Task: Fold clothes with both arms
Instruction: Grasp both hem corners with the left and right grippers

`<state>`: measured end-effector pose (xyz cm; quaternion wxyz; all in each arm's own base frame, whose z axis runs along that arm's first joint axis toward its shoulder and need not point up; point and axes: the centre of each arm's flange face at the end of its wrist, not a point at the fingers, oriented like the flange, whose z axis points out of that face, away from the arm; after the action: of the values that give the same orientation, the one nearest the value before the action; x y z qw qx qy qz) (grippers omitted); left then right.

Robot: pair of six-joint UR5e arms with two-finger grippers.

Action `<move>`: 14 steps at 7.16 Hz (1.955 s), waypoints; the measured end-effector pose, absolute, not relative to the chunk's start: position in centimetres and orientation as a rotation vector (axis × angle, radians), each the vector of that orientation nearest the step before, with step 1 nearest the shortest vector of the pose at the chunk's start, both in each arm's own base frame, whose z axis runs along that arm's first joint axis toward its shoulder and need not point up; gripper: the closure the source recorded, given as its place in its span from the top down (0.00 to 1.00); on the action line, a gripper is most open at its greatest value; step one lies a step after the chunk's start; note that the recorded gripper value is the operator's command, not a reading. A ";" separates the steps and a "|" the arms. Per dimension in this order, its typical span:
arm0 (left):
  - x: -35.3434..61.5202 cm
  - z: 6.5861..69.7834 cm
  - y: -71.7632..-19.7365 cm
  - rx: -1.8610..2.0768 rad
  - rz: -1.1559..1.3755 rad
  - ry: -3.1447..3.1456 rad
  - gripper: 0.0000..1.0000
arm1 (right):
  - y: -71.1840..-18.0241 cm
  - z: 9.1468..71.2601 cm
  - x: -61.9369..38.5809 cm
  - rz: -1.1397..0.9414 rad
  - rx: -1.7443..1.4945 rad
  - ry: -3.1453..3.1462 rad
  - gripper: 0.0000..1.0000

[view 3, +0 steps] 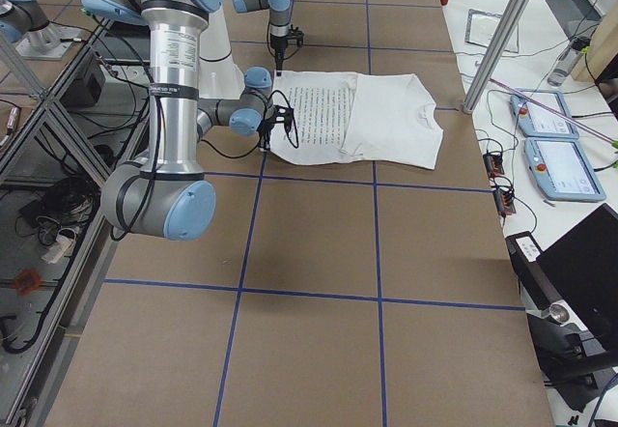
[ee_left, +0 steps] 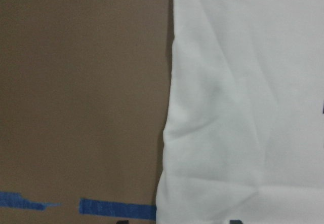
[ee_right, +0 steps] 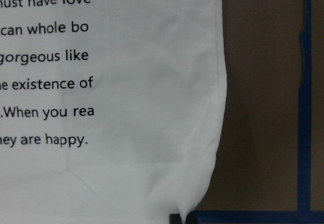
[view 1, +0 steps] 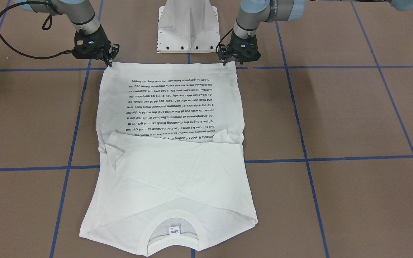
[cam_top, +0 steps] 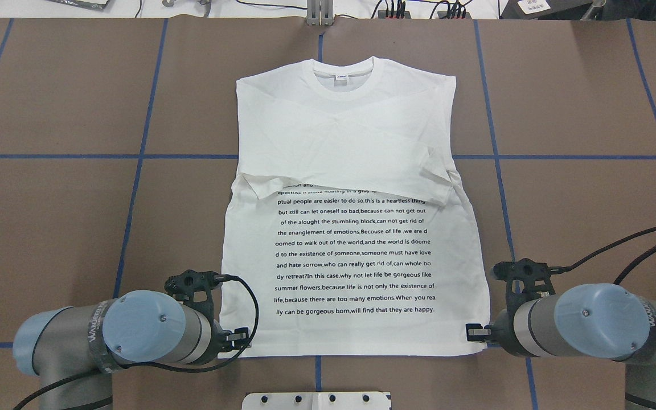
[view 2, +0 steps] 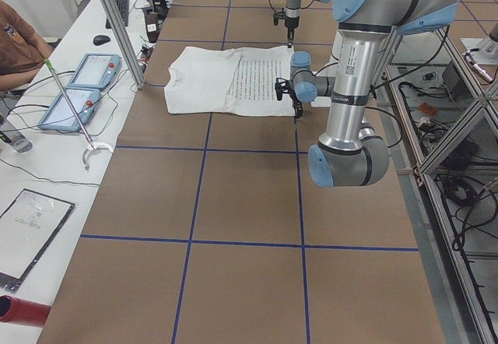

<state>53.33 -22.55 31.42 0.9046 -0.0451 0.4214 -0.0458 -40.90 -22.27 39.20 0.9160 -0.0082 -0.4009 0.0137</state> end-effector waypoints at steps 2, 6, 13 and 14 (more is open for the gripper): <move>53.4 31.5 -22.4 -0.088 -0.091 0.869 0.57 | -22.4 39.2 -40.8 0.031 -0.016 -0.825 0.00; 53.5 31.6 -22.3 -0.091 -0.089 0.865 0.41 | -22.5 39.0 -40.7 0.034 -0.014 -0.828 0.00; 53.0 30.3 -22.1 -0.096 -0.084 0.879 0.00 | -22.9 38.9 -40.4 0.041 -0.015 -0.833 0.00; 51.9 29.0 -21.9 -0.095 -0.084 0.883 0.00 | -23.4 38.4 -39.8 0.049 -0.024 -0.845 0.00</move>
<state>51.90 -21.93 29.04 0.9021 -0.0458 0.4271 -0.0408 -39.82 -23.41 38.42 0.9117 -0.0117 -0.4100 0.0237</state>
